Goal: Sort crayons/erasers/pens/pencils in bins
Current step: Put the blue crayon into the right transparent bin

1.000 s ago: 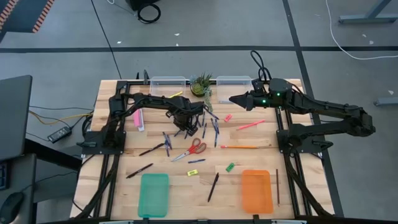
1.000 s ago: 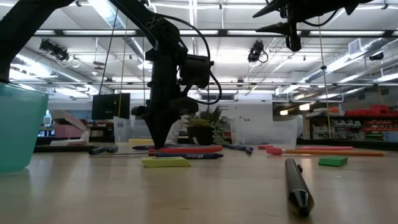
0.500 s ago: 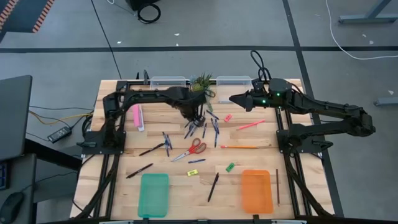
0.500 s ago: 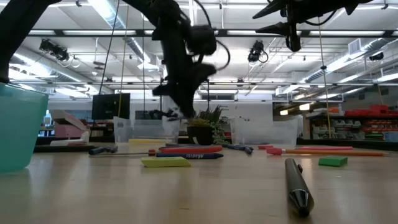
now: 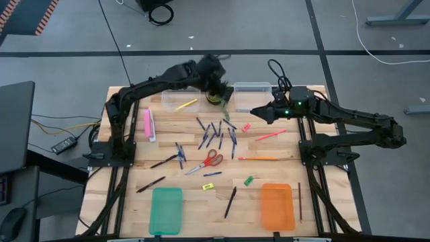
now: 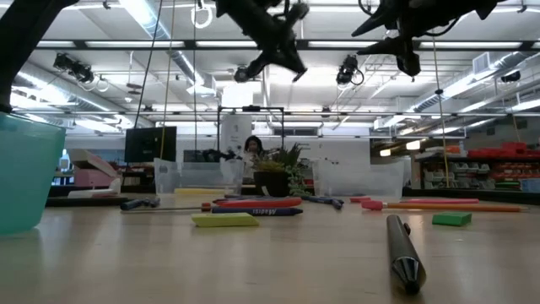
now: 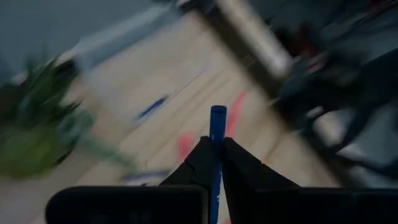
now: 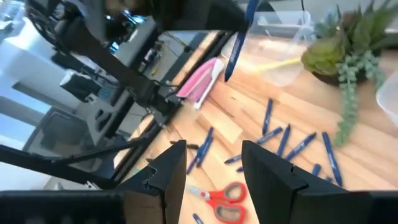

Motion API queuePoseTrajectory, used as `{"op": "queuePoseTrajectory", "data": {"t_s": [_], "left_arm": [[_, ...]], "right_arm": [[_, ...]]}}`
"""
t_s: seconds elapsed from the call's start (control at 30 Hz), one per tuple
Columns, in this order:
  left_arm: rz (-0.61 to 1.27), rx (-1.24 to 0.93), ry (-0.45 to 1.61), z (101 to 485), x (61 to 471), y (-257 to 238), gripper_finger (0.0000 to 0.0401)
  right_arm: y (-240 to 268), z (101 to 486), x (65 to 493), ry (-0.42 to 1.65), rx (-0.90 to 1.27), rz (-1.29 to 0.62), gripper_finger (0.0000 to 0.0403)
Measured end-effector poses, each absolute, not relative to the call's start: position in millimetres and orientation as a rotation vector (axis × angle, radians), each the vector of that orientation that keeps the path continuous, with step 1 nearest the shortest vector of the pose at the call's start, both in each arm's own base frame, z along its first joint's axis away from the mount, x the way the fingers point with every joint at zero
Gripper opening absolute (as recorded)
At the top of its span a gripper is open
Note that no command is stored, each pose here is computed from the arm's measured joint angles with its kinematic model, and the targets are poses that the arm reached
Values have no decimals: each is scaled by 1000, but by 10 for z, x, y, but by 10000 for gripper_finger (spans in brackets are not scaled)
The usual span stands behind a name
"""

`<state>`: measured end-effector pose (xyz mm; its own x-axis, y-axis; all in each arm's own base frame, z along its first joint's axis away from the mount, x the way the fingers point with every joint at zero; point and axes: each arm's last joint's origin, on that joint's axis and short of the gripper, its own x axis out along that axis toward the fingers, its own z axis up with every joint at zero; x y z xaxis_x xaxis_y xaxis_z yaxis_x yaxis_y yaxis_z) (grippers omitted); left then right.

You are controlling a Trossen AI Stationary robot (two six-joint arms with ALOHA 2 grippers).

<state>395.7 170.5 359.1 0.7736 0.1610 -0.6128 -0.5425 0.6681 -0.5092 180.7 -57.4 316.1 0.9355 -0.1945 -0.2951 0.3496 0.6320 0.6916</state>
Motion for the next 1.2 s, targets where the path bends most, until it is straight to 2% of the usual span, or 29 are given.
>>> {"op": "queuePoseTrajectory", "data": {"t_s": [0.2,0.4,0.6,1.2], "left_arm": [[285,-862,413,3751,4043,1701,24],[192,-918,291,3880,4136,1618,27],[176,-918,301,3865,4176,1545,24],[131,-921,274,3907,4250,1378,26]], "right_arm": [[-617,3238,1821,77,791,-402,166],[-648,3202,1901,76,799,-419,183],[-672,3294,2002,-39,791,-343,195],[-696,3277,2053,-53,818,-347,196]]}}
